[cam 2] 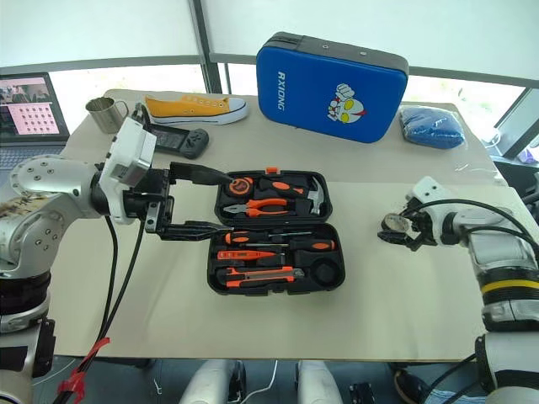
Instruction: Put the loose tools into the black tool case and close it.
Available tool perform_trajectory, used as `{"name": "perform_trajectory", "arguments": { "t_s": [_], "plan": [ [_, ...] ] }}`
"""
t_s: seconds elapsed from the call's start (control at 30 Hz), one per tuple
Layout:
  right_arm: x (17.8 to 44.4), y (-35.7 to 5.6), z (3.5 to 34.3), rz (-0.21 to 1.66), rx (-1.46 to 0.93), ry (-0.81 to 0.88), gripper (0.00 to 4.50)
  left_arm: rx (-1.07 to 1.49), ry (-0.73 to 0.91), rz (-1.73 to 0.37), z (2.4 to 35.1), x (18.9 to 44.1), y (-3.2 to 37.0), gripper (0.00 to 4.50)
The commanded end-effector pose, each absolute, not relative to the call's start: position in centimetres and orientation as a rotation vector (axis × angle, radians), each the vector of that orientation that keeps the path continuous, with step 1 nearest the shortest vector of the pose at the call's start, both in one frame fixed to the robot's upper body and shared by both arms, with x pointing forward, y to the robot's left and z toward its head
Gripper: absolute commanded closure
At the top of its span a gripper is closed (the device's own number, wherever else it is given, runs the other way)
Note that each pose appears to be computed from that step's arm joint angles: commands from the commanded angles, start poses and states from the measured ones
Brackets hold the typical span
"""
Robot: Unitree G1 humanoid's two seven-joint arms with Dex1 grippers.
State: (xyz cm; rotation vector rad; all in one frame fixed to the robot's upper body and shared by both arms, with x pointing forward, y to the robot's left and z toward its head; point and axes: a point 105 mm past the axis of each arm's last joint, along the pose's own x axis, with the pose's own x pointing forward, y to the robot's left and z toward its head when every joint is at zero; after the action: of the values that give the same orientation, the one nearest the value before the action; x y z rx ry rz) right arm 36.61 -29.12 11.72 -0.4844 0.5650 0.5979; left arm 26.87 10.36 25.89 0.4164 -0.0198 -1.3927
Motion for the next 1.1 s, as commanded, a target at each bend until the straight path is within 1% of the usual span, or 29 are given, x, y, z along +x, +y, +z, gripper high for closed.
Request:
{"name": "perform_trajectory", "arguments": {
  "t_s": [0.03,0.07,0.13,0.17,0.2,0.3,0.33,0.4,0.6,0.63,0.67,0.7,0.73,0.8,0.87,0.93,1.1],
  "plan": [
    [36.8,-29.2,11.9,0.610,-0.519,0.556,0.74,0.474,-0.064,-1.379,26.7,26.5,10.2,0.00],
    [36.8,-29.2,11.7,0.610,-0.518,0.562,1.03,0.478,-0.068,-1.373,26.8,26.6,10.3,0.00],
    [36.9,-29.2,11.4,0.612,-0.516,0.565,1.82,0.480,-0.070,-1.368,26.8,26.7,10.3,0.00],
    [36.9,-29.1,11.4,0.615,-0.506,0.563,2.01,0.480,-0.073,-1.368,26.9,26.7,10.3,0.00],
    [36.9,-29.0,11.3,0.619,-0.498,0.558,2.46,0.480,-0.076,-1.368,27.0,26.7,10.2,0.00],
    [37.0,-28.9,11.2,0.624,-0.486,0.546,3.40,0.486,-0.081,-1.373,27.0,26.7,10.1,0.00],
    [36.9,-28.9,11.3,0.625,-0.482,0.542,3.86,0.488,-0.080,-1.375,27.0,26.7,10.1,0.00],
    [36.7,-28.8,11.7,0.640,-0.466,0.526,4.47,0.492,-0.079,-1.379,26.9,26.7,10.1,0.00],
    [34.5,-25.4,15.1,0.821,-0.392,0.400,4.47,0.498,-0.068,-1.396,26.6,26.6,10.1,0.00],
    [33.6,-23.6,16.3,0.893,-0.358,0.354,4.47,0.504,-0.064,-1.402,26.4,26.5,10.0,0.00],
    [31.9,-21.1,17.7,1.007,-0.324,0.297,4.47,0.505,-0.055,-1.414,26.3,26.3,10.0,0.00],
    [29.7,-18.5,18.8,1.133,-0.302,0.259,4.47,0.506,-0.046,-1.425,26.1,26.1,10.0,0.00],
    [27.7,-16.4,19.3,1.235,-0.301,0.246,4.47,0.509,-0.033,-1.436,25.8,26.0,10.0,0.00],
    [25.4,-14.3,18.5,1.316,-0.356,0.275,4.47,0.518,-0.016,-1.455,25.4,25.7,10.0,0.00],
    [24.7,-13.6,16.9,1.325,-0.470,0.309,4.47,0.524,-0.012,-1.464,25.2,25.7,9.9,0.00],
    [24.6,-13.4,15.7,1.316,-0.564,0.321,4.47,0.523,-0.012,-1.470,25.2,25.6,9.8,0.00],
    [25.6,-14.0,13.7,1.251,-0.711,0.364,4.47,0.524,-0.015,-1.475,25.3,25.6,9.6,0.00]
  ]
}}
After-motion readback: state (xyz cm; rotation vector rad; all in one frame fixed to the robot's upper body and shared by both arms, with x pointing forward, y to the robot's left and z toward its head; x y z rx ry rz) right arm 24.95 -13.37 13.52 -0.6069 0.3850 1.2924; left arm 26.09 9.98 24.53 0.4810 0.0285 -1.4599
